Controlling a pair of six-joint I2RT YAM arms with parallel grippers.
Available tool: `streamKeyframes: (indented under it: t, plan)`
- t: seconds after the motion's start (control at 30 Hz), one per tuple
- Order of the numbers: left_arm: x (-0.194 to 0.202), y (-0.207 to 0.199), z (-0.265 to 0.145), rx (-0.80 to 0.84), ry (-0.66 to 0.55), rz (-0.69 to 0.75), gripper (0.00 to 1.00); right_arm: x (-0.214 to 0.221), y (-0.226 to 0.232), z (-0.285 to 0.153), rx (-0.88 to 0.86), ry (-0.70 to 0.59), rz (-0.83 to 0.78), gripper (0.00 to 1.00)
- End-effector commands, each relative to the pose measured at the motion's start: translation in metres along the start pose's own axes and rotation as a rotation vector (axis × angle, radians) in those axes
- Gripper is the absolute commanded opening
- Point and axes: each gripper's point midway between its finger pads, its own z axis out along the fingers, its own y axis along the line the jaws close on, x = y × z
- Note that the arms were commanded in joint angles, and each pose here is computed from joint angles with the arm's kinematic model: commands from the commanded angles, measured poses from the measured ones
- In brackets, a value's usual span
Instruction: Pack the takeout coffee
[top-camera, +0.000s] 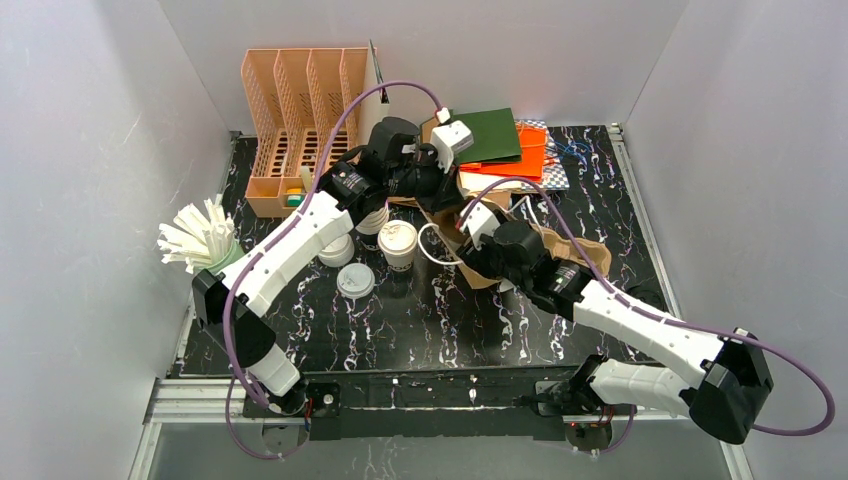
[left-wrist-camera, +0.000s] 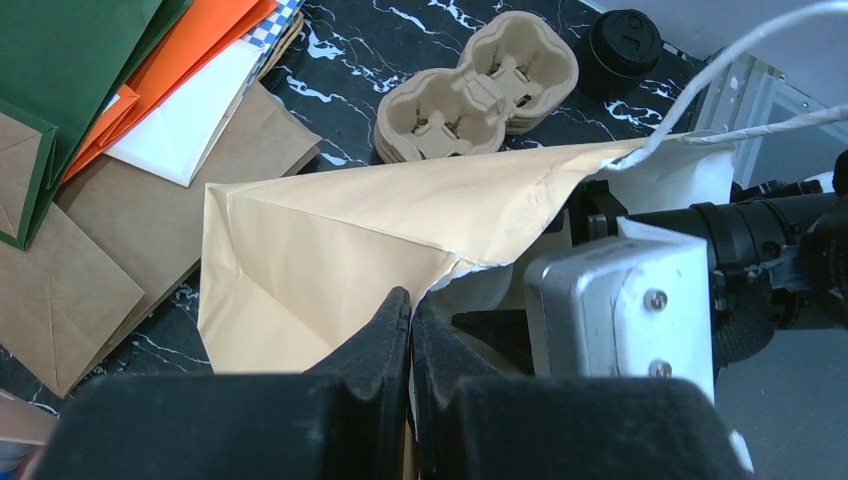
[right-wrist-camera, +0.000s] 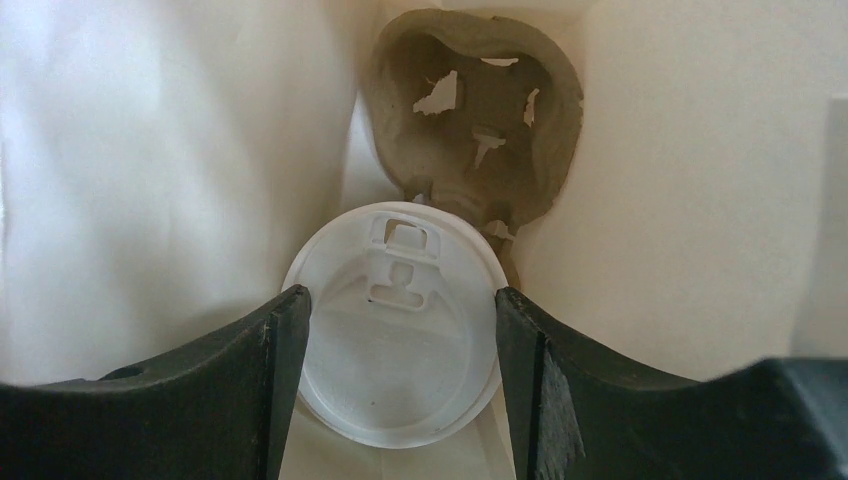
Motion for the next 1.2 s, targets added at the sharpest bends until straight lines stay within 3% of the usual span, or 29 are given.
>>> streamKeyframes:
  t: [0.0, 0.23, 0.43, 0.63, 0.93, 1.17]
  plan:
    - [0.001, -0.002, -0.001, 0.026, 0.015, -0.02, 0.0, 0.033, 0.004, 0.002, -0.027, 0.108, 0.079, 0.12]
    - [0.005, 0.002, 0.004, 0.026, 0.023, -0.033, 0.0, 0.047, 0.007, 0.004, -0.049, 0.158, 0.138, 0.11]
    - [0.005, 0.019, 0.012, -0.038, 0.036, -0.057, 0.0, 0.015, 0.023, -0.002, -0.172, 0.136, 0.24, 0.11]
    - [0.011, 0.03, 0.022, -0.082, 0.052, -0.099, 0.0, 0.005, 0.044, -0.017, -0.299, 0.206, 0.38, 0.1]
    - [0.029, 0.034, 0.036, -0.092, 0.084, -0.168, 0.0, 0.007, 0.049, -0.026, -0.326, 0.307, 0.454, 0.1]
    - [0.018, 0.043, 0.03, -0.157, 0.052, -0.166, 0.0, 0.014, 0.053, -0.033, -0.348, 0.278, 0.439, 0.1]
